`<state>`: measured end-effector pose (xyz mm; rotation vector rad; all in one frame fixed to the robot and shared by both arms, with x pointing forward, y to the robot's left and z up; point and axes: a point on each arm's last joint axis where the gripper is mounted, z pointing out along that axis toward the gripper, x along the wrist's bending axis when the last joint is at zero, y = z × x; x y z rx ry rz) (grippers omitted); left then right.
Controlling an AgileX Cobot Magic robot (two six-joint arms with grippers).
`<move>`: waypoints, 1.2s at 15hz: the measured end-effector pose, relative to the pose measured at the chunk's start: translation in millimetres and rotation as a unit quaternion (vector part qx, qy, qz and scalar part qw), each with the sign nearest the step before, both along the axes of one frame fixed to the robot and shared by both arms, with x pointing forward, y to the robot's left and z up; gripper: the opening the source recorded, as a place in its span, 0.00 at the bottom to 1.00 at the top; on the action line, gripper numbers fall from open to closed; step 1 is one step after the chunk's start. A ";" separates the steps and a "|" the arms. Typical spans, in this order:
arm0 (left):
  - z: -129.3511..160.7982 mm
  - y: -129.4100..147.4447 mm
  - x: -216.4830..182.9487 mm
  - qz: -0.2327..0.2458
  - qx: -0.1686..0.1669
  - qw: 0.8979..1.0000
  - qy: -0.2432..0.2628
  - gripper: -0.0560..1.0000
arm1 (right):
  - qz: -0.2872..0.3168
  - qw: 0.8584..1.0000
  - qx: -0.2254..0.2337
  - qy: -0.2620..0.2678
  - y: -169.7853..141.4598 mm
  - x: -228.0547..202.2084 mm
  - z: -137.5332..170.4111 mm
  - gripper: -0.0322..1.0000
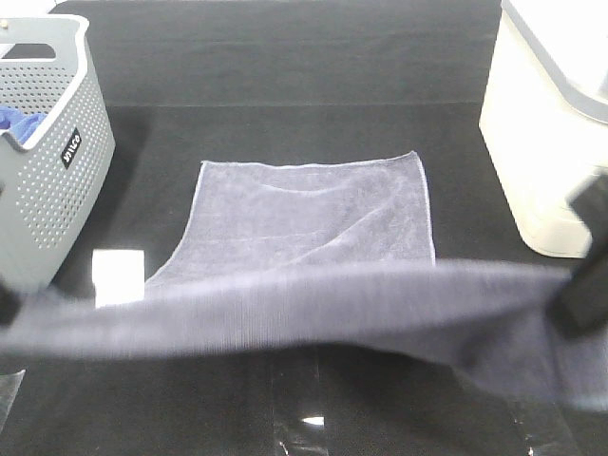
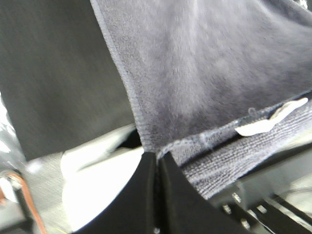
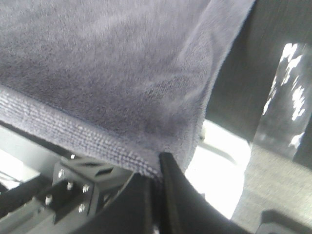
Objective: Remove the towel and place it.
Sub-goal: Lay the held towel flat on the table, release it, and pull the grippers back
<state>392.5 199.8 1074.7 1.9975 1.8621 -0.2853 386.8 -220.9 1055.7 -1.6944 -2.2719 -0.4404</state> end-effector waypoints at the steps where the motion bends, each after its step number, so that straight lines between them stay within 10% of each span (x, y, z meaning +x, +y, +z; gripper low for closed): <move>1: -10.3 2.6 -11.6 0.005 -0.008 1.000 0.019 0.05 | -0.002 1.000 0.009 0.008 -0.9 -9.6 -4.9 0.03; 18: -91.7 13.5 -66.5 0.047 -0.031 0.984 0.172 0.05 | -0.023 0.988 0.031 0.152 -3.5 -55.7 -65.9 0.03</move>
